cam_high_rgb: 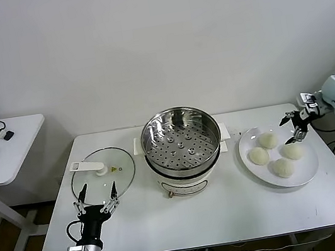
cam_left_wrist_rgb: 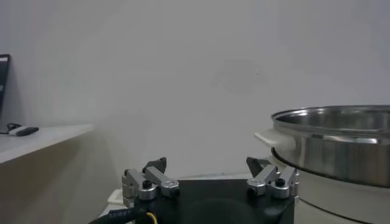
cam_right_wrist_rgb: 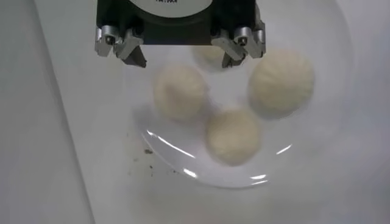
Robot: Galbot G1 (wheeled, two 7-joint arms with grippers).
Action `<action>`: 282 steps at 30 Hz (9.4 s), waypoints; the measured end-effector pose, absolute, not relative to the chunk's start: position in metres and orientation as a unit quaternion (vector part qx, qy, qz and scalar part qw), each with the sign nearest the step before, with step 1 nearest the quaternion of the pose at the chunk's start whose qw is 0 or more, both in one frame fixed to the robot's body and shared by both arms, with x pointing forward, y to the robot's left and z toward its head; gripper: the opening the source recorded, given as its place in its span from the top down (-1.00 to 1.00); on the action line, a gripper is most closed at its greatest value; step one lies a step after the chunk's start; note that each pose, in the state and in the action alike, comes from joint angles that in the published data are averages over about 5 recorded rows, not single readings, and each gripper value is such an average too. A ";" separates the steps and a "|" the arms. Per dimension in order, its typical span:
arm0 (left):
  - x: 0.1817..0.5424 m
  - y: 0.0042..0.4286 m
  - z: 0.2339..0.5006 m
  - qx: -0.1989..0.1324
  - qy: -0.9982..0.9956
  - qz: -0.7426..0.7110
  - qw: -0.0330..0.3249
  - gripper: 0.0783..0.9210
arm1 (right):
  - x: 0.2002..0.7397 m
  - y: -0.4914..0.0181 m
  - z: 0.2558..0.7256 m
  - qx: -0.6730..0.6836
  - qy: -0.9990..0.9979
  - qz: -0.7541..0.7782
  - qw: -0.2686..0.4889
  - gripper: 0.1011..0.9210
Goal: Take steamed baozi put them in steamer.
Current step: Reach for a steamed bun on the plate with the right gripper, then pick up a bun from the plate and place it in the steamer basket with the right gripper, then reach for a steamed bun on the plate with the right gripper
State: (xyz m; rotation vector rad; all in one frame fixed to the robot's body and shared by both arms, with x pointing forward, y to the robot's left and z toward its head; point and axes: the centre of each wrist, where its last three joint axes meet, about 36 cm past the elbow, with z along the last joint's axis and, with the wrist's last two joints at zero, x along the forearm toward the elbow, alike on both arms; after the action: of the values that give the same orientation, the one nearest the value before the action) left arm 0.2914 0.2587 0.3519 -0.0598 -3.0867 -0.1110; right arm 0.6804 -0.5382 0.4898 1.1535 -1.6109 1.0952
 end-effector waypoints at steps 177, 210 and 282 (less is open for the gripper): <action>0.286 0.271 0.367 0.012 -1.000 -0.015 0.016 -0.77 | 0.759 -0.088 0.595 0.629 -0.181 0.753 0.069 -0.76; 0.282 0.260 0.375 0.006 -1.000 -0.001 0.013 -0.77 | 0.714 -0.357 0.682 0.561 -0.492 0.580 0.327 -0.76; 0.272 0.260 0.363 0.017 -0.999 0.009 0.029 -0.77 | 0.684 -0.411 0.449 0.523 -0.540 0.470 0.463 -0.52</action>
State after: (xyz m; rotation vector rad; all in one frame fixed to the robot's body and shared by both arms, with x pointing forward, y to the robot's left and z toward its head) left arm 0.2717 0.2599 0.3632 0.0538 -3.0837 0.0291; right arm 0.6844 -0.4110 0.4490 1.2860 -1.3276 1.1546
